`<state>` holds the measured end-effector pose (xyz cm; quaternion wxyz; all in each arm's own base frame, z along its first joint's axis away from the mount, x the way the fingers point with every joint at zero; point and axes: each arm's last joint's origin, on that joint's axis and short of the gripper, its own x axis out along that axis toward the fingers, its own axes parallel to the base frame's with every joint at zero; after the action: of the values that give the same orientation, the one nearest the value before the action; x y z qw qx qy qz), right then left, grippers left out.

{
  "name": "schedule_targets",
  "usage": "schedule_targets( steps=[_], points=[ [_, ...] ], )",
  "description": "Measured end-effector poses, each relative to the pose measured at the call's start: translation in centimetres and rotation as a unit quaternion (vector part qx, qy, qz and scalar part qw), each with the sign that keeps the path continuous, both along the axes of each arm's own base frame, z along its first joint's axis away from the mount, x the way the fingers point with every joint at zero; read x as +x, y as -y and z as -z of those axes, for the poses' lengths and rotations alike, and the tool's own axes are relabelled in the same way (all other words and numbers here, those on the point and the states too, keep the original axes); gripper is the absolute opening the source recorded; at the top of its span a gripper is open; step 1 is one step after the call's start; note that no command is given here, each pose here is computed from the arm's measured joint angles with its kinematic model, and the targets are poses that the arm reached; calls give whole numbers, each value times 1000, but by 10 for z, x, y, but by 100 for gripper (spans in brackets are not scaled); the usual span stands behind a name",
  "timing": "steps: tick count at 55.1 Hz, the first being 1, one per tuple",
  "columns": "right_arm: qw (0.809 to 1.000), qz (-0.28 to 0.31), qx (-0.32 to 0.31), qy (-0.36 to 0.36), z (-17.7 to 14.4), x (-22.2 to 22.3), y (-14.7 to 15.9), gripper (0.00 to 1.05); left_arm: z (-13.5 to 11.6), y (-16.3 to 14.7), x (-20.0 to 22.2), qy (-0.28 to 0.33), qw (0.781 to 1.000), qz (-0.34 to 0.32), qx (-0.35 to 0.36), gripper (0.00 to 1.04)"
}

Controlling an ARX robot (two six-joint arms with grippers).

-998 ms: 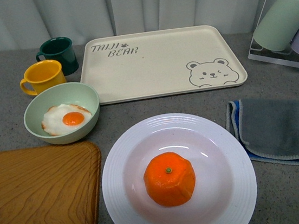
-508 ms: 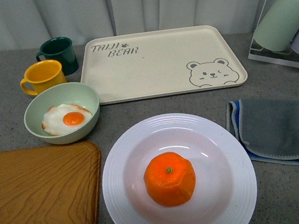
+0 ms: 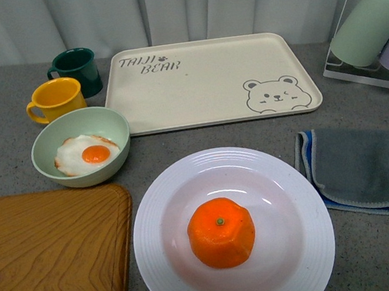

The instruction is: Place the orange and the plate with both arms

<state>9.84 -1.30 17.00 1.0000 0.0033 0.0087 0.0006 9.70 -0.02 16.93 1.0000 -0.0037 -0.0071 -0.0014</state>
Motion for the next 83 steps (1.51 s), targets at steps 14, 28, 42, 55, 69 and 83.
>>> schedule_targets(
  steps=[14,28,42,55,69,83],
  points=[
    [981,-101,4,-168,-11,31,-28,95,0,0,0,1,1000,0,0,40],
    [874,-176,195,-410,30,79,-60,95,0,0,0,1,1000,0,0,89],
    [804,-141,249,-522,61,106,-60,95,0,0,0,1,1000,0,1,98],
    [776,-121,257,-564,91,135,-66,95,0,0,0,1,1000,0,1,98],
    [752,-105,260,-597,116,163,-78,95,0,0,0,1,1000,0,1,98],
    [737,-91,254,-619,124,181,-89,70,0,0,0,1,1000,0,1,98]
  ],
)
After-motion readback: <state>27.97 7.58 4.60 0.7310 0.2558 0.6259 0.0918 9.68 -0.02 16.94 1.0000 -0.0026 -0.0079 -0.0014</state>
